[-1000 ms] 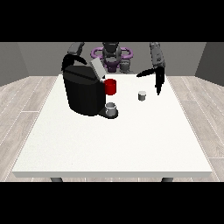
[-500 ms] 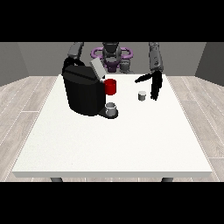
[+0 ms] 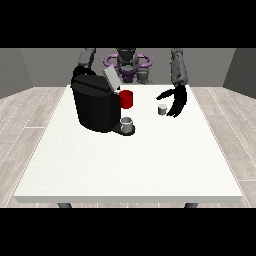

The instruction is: Insert the coffee pod into the coffee machine and close the lid

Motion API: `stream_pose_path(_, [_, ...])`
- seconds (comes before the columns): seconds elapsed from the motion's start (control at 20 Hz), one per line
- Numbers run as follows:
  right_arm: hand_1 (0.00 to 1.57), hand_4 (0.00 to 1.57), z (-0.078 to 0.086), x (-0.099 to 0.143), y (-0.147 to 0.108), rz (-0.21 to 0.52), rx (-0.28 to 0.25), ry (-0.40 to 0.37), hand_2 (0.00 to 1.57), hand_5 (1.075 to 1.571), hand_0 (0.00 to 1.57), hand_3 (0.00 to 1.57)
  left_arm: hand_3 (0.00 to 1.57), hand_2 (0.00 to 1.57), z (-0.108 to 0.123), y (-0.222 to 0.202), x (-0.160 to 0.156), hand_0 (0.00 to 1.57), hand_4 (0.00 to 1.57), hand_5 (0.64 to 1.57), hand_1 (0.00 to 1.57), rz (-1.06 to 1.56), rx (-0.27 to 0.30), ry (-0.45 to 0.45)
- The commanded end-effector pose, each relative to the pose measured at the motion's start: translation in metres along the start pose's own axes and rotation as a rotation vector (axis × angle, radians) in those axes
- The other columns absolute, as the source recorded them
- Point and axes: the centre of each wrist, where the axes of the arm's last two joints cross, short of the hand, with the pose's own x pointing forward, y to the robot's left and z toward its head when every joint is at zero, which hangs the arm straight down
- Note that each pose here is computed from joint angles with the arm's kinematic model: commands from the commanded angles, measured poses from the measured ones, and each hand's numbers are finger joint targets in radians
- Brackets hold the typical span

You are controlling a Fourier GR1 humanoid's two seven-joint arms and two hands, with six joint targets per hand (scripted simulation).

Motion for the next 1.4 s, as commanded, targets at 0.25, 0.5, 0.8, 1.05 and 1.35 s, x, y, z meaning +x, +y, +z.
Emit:
stream_pose_path(0.25, [0.00,0.49,-0.005,-0.001,0.018,0.006,-0.011,0.004,0.00,1.571,0.00,0.00,0.48,0.75,-0.010,-0.012,0.007,0.61,0.00,1.571,0.61,-0.194,-0.016,-0.006])
stream_pose_path(0.5, [0.00,0.50,-0.010,0.003,0.001,-0.001,0.002,0.005,0.00,1.571,0.00,0.00,0.65,0.86,-0.013,-0.014,0.006,0.72,0.23,1.571,0.72,-0.210,0.070,-0.043])
stream_pose_path(0.8, [0.00,0.53,-0.005,0.008,0.005,-0.044,0.035,-0.033,0.00,1.571,0.00,0.00,0.83,1.04,-0.014,-0.006,-0.001,0.92,0.36,1.571,0.92,-0.259,0.163,-0.059])
stream_pose_path(1.05, [0.00,0.40,-0.009,0.002,0.002,-0.032,0.016,-0.006,0.00,1.571,0.00,0.00,0.79,1.05,-0.015,-0.009,-0.001,0.97,0.32,1.571,0.97,-0.351,0.061,-0.042])
stream_pose_path(1.35, [0.00,0.44,-0.019,0.000,-0.011,-0.054,-0.061,-0.012,0.00,1.571,0.00,0.00,1.41,1.43,-0.024,0.020,0.020,1.32,0.55,1.571,1.32,-0.345,0.043,-0.165])
